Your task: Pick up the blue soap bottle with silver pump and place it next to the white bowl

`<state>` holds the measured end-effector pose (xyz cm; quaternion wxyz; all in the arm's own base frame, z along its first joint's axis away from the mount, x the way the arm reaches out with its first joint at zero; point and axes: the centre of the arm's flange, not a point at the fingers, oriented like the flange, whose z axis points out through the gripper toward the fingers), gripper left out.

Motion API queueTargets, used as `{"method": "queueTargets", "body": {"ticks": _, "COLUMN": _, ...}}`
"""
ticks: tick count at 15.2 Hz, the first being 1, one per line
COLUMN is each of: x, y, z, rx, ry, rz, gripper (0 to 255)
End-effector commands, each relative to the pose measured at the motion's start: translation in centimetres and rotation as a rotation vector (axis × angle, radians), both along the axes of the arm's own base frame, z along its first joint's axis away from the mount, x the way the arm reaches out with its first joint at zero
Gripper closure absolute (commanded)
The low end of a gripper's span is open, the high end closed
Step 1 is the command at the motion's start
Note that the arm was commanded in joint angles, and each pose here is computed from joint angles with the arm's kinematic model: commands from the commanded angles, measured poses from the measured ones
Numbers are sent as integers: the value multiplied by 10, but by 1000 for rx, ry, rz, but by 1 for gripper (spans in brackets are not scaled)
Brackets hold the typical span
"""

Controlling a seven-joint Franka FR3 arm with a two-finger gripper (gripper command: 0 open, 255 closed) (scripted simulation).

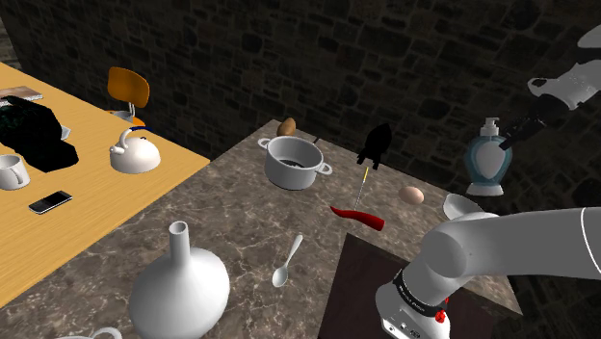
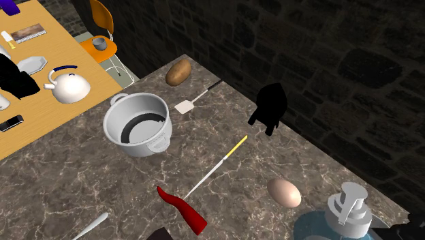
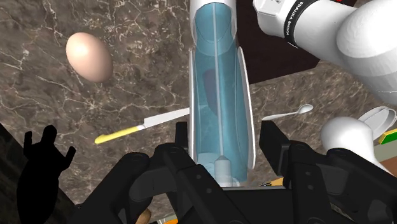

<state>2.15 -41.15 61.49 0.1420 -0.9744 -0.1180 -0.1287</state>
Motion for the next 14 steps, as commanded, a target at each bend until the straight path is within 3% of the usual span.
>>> {"method": "queueTargets", "body": {"ticks": 1, "x": -1, "y": 1, "z": -12, "rx": -1, "ry": 0, "rz": 0, "gripper": 255}}
{"method": "queueTargets", "body": {"ticks": 14, "x": -1, "y": 1, "z": -81, "rx": -1, "ry": 0, "rz": 0, "gripper": 255}}
